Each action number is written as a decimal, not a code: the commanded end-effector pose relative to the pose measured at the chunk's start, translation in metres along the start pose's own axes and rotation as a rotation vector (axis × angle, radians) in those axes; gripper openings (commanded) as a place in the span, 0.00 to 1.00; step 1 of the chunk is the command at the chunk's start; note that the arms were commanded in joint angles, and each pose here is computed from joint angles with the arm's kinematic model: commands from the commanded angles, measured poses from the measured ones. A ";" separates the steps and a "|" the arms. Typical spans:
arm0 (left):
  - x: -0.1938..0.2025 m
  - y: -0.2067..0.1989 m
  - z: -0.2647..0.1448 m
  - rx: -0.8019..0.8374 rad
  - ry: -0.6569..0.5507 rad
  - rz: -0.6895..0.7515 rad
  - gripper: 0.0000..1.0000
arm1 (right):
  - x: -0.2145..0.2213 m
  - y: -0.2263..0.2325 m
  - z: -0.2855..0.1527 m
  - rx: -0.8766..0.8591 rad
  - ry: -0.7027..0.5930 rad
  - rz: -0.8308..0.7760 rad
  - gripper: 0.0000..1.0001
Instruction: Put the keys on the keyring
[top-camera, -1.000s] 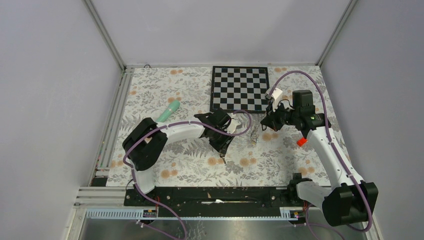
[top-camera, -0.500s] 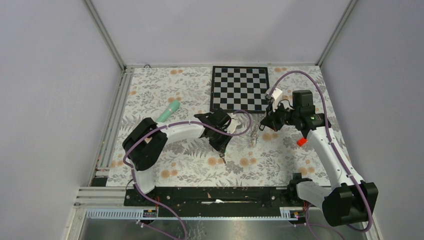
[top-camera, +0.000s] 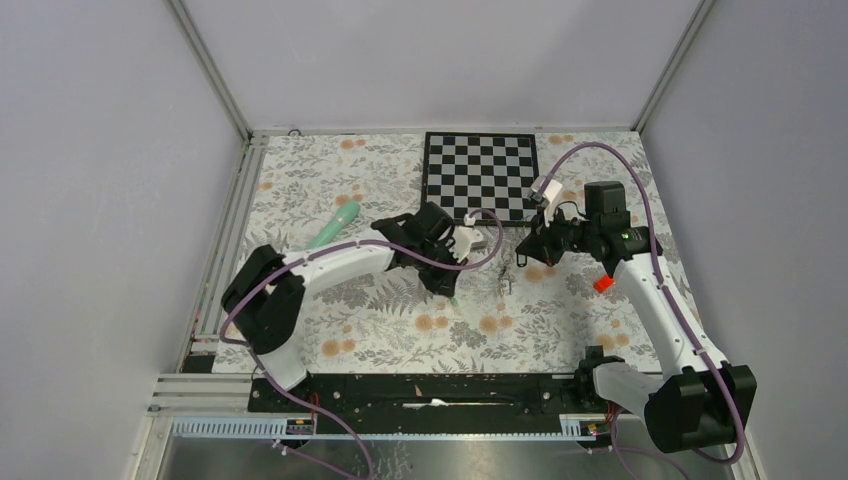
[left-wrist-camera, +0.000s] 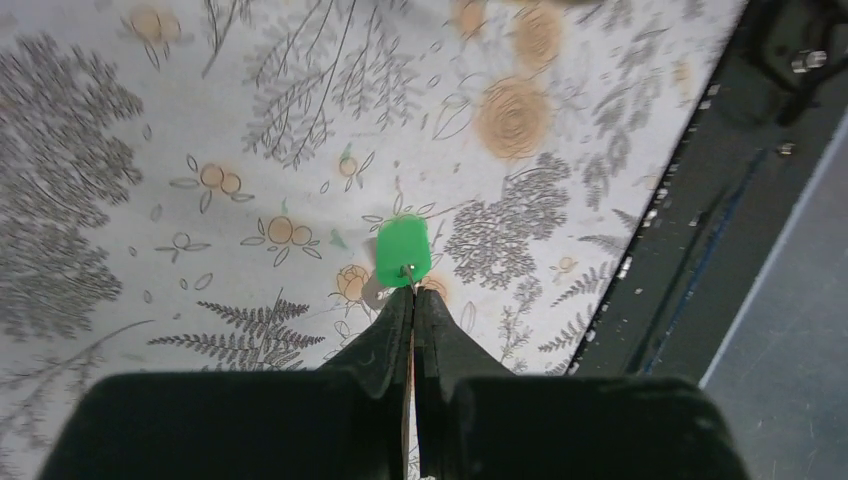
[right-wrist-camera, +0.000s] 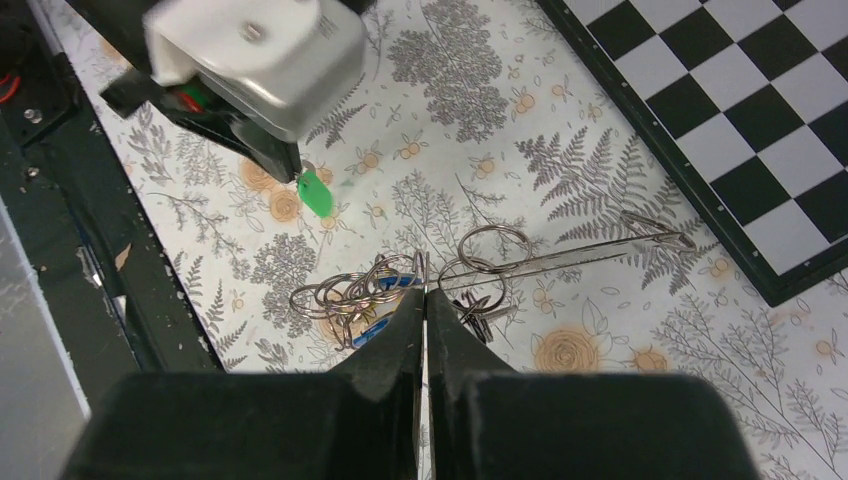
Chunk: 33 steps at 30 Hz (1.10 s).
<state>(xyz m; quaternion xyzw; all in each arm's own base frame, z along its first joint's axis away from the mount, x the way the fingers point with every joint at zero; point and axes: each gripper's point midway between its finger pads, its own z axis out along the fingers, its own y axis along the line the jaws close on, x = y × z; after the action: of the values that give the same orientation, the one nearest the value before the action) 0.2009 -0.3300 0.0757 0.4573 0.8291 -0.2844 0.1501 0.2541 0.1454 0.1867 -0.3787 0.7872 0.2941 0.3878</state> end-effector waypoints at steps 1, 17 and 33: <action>-0.052 -0.027 -0.048 0.092 -0.181 0.210 0.00 | -0.028 0.014 -0.006 -0.076 -0.080 -0.060 0.00; -0.105 -0.063 -0.129 0.166 -0.342 0.495 0.00 | -0.049 0.056 0.016 -0.303 -0.079 -0.176 0.00; -0.130 -0.097 -0.133 0.383 -0.360 0.303 0.00 | -0.062 0.071 0.027 -0.385 -0.144 -0.191 0.00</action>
<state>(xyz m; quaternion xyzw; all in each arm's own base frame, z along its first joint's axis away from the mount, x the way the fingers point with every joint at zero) 0.1997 -0.3686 0.2638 0.5562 0.6520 -0.4409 0.2669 0.2313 0.2194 0.2180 -0.4854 0.6746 0.4176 0.3675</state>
